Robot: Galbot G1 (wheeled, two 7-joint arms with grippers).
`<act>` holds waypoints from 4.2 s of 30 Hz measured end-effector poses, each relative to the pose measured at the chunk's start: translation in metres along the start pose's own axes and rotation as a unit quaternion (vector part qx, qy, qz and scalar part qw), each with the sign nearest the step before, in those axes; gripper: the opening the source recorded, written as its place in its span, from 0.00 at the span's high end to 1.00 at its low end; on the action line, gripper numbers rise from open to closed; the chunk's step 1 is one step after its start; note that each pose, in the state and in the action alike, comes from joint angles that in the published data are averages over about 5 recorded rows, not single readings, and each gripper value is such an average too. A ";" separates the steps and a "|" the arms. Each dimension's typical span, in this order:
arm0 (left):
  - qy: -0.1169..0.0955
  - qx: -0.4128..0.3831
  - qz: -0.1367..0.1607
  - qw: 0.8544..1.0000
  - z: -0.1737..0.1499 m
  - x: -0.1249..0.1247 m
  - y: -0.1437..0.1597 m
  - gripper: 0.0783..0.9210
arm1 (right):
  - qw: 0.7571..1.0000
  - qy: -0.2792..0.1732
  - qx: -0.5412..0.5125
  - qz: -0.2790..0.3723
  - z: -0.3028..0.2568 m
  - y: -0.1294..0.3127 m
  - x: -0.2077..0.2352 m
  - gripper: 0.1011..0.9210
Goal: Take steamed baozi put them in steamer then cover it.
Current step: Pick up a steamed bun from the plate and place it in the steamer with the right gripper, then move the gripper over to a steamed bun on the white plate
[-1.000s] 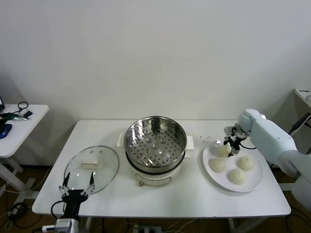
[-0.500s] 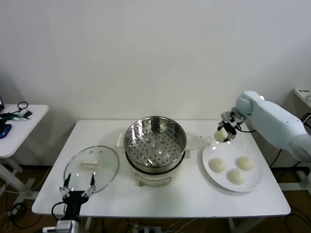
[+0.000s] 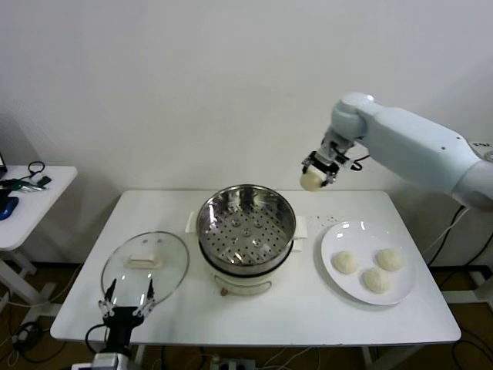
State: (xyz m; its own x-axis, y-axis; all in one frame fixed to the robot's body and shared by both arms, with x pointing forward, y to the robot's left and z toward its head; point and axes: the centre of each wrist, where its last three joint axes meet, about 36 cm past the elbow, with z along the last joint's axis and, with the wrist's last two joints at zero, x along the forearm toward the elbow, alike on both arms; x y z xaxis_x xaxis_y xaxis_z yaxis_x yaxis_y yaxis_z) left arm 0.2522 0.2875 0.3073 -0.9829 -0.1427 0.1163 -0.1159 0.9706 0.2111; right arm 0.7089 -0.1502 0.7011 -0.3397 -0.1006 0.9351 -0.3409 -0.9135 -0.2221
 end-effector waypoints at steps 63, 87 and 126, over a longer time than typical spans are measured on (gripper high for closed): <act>0.014 0.003 -0.018 1.000 0.005 0.011 0.012 0.12 | 0.980 -0.003 0.200 0.008 -0.086 -0.087 -0.060 0.12; 0.008 0.003 -0.016 1.000 -0.004 0.010 0.010 0.12 | 0.911 -0.091 -0.402 0.017 0.016 0.180 -0.027 0.12; 0.021 0.000 -0.019 1.000 0.004 0.022 0.009 0.12 | 0.807 -0.111 -0.572 -0.099 -0.033 0.288 -0.197 0.12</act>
State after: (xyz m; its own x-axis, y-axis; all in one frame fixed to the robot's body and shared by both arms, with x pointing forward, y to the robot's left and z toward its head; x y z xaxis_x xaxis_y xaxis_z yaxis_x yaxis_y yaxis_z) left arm 0.2290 0.2934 0.3081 -0.9710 -0.1881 0.1479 -0.1539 0.9642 0.2159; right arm 0.6491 -0.3808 0.4438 -0.0569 -0.1807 0.9819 -0.9982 0.0276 -0.0528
